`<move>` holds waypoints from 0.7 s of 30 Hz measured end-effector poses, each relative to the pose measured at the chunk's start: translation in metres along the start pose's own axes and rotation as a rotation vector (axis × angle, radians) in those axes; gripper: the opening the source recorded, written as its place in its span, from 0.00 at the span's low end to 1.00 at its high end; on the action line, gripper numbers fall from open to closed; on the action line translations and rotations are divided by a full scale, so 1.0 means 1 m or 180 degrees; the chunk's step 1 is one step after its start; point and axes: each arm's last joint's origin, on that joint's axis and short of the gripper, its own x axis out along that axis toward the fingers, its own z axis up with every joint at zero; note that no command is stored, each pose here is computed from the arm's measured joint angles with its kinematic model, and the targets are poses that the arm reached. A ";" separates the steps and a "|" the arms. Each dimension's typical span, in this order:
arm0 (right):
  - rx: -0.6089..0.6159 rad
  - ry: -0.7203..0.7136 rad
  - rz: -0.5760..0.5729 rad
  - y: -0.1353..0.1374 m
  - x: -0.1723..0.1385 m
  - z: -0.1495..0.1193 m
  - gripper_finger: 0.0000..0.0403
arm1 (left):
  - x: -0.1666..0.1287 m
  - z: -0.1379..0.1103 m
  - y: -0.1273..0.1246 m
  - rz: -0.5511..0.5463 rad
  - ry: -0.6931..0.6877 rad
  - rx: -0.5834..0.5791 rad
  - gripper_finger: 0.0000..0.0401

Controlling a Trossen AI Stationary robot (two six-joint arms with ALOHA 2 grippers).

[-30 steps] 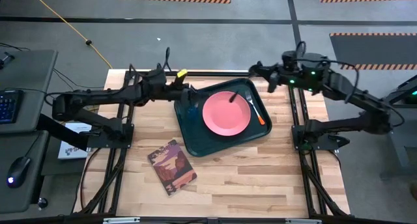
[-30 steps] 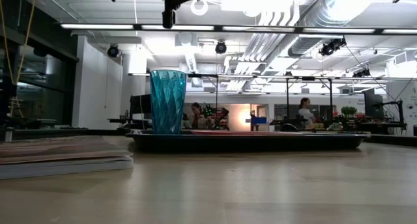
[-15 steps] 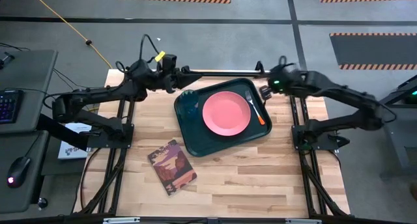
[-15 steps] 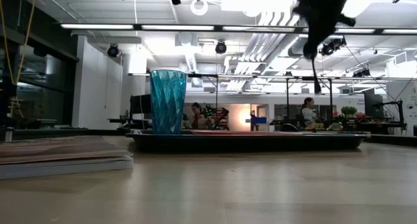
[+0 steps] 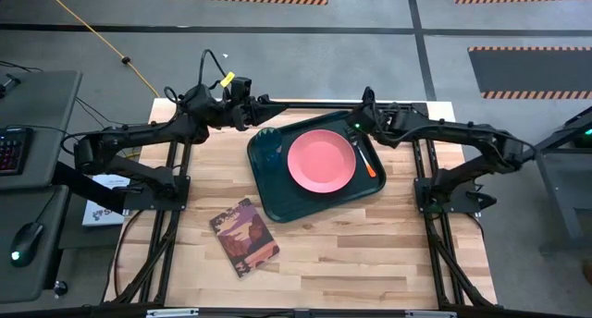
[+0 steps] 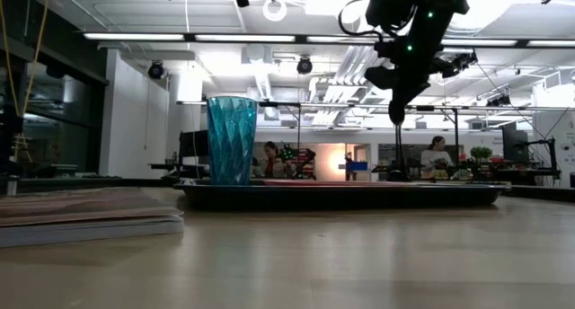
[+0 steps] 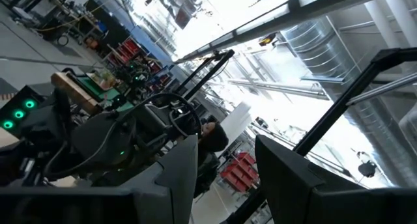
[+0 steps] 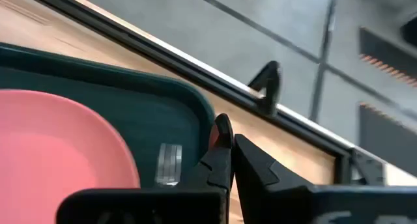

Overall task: Pick and place plate/cup/fork/spoon on tray
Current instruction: Put the black spoon to the right of the pink plate on the black tray

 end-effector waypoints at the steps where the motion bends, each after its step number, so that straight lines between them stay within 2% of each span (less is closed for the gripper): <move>1: -0.0046 -0.0001 -0.0045 0.001 0.002 0.000 0.00 | 0.000 0.000 0.000 0.0002 0.0002 -0.0001 0.36; 11: -0.0195 -0.0038 -0.0112 0.018 0.021 -0.001 0.00 | 0.000 0.000 0.000 0.0002 0.0003 -0.0002 0.36; 21: -0.0093 -0.0084 0.0144 0.028 0.021 0.001 0.00 | 0.000 0.000 0.000 0.0002 0.0004 -0.0005 0.36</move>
